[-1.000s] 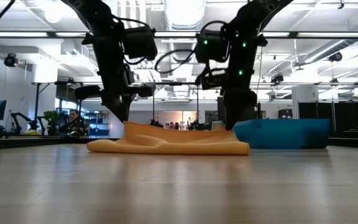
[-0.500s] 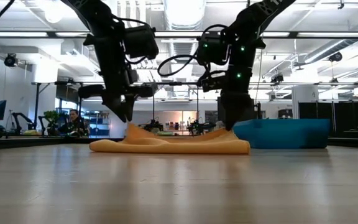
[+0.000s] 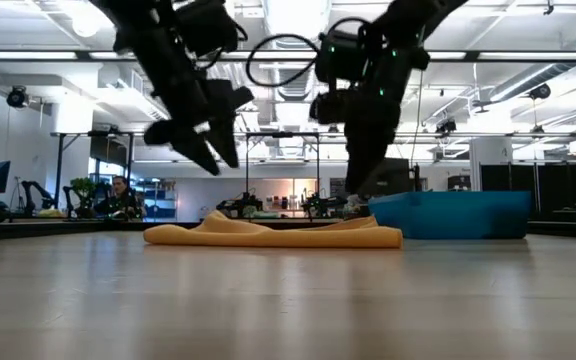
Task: Roll microfiber towels into tight, uniform cylinder then place into a basket
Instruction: Roll the orange towel
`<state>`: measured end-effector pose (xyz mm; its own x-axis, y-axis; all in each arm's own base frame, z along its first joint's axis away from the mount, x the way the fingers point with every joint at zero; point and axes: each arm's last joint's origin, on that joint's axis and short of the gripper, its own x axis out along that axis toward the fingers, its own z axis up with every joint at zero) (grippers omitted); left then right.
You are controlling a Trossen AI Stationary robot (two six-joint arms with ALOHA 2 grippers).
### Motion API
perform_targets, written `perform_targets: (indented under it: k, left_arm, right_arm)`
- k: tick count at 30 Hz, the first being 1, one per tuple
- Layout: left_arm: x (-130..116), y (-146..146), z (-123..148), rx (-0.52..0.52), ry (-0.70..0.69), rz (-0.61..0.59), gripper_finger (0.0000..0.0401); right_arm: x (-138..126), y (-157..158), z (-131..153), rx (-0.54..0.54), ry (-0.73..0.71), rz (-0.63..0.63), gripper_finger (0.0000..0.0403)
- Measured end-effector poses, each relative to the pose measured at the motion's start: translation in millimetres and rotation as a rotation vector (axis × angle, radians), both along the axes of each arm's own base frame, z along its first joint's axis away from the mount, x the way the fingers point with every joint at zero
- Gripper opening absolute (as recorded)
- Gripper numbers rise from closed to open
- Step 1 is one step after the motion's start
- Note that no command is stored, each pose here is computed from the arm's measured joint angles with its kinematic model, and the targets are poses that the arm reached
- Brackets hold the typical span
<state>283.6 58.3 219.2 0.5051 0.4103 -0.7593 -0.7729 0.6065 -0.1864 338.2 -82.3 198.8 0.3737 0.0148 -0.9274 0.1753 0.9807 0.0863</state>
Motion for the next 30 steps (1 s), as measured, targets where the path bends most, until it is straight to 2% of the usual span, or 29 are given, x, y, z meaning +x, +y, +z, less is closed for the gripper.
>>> perform_targets:
  k: [3,7,9,12,16,20,24,27,30]
  left_arm:
    - [1,-4,-27,-0.024,-0.005,-0.09,0.0182]
    - [-12,0,-64,-0.007,0.14,-0.094,0.0182]
    - [-15,2,-74,0.023,0.171,-0.124,0.0182]
    - [-20,-2,-87,0.026,0.227,-0.26,0.0183]
    - [-30,-11,-96,-0.054,0.238,-0.309,0.0183]
    - [-36,-20,-86,-0.107,0.211,-0.341,0.0183]
    - [-42,-22,-60,-0.118,0.168,-0.353,0.0183]
    - [-40,-22,-29,-0.059,0.004,-0.362,0.0183]
    - [-40,-21,-19,0.048,-0.103,-0.391,0.0183]
  right_arm:
    - [2,4,-16,-0.007,-0.018,0.013,0.0171]
    - [7,16,-39,-0.04,-0.075,0.096,0.0167]
    - [7,23,-52,-0.031,-0.058,0.116,0.0167]
    - [4,27,-63,-0.012,-0.005,0.103,0.0167]
    - [-2,28,-64,0.008,0.05,0.068,0.0167]
    - [-4,28,-55,0.0,0.079,0.062,0.0167]
    - [2,27,-24,-0.007,0.028,0.051,0.0167]
    - [4,30,-9,0.007,-0.004,0.011,0.0166]
    - [7,35,-6,0.011,-0.039,-0.018,0.0166]
